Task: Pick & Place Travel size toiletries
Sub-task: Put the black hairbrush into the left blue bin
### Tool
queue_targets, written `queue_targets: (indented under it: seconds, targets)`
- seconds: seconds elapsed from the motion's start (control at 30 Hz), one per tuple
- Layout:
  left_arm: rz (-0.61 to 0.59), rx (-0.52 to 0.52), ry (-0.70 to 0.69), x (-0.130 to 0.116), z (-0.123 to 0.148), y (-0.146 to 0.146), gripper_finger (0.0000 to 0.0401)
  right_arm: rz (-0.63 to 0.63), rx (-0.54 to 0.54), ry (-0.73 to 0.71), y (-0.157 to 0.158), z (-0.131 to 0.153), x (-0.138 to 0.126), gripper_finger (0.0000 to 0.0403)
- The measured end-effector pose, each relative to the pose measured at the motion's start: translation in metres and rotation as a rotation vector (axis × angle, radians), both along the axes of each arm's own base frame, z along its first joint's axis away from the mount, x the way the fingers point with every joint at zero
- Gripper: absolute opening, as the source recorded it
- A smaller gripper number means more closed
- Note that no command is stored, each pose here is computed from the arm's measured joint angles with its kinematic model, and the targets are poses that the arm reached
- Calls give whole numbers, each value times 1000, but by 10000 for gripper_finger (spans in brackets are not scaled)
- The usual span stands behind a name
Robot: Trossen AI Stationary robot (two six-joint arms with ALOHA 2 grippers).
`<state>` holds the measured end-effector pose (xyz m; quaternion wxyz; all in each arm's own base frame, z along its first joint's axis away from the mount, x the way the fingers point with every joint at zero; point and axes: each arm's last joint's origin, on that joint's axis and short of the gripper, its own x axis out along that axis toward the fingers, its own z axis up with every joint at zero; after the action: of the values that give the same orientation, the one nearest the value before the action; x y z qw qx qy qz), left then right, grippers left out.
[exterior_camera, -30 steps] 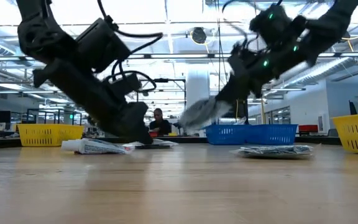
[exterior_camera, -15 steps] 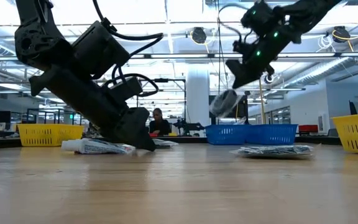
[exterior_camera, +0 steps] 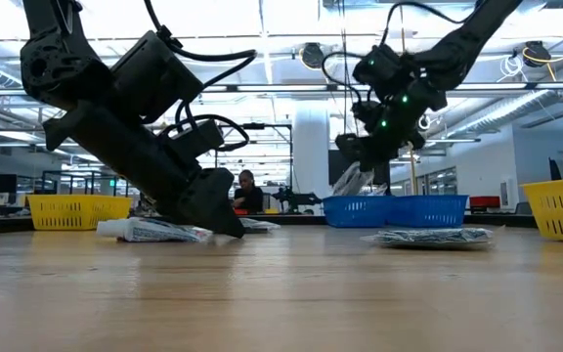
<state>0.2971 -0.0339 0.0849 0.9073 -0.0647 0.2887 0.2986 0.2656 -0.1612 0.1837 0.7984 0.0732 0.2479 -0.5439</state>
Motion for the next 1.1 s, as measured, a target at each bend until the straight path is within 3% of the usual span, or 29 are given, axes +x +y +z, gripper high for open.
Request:
queue_targets:
  seconds: [0.23, 0.37, 0.53, 0.67, 0.83, 1.0, 1.1]
  targets:
    - [-1, 0, 0, 0, 0, 0, 335, -21, 55, -8, 1, -6, -1, 25]
    - [-1, -1, 0, 0, 0, 0, 335, 53, 101, -34, 3, -1, -2, 82]
    - [-2, -1, 0, 0, 0, 0, 335, 121, 254, -74, 3, 15, -20, 165]
    - [-2, -2, 0, 0, 0, 0, 335, 120, 322, -125, -2, 37, -34, 190]
    - [-2, -2, -3, 0, 0, 0, 335, 103, 275, -91, -15, 44, -37, 158]
    - [-2, -3, -4, 0, 0, 0, 335, -21, 217, 46, -28, 26, -32, 82]
    - [-3, -4, -6, 0, 0, 0, 335, -24, 231, 80, -35, 14, -28, 33]
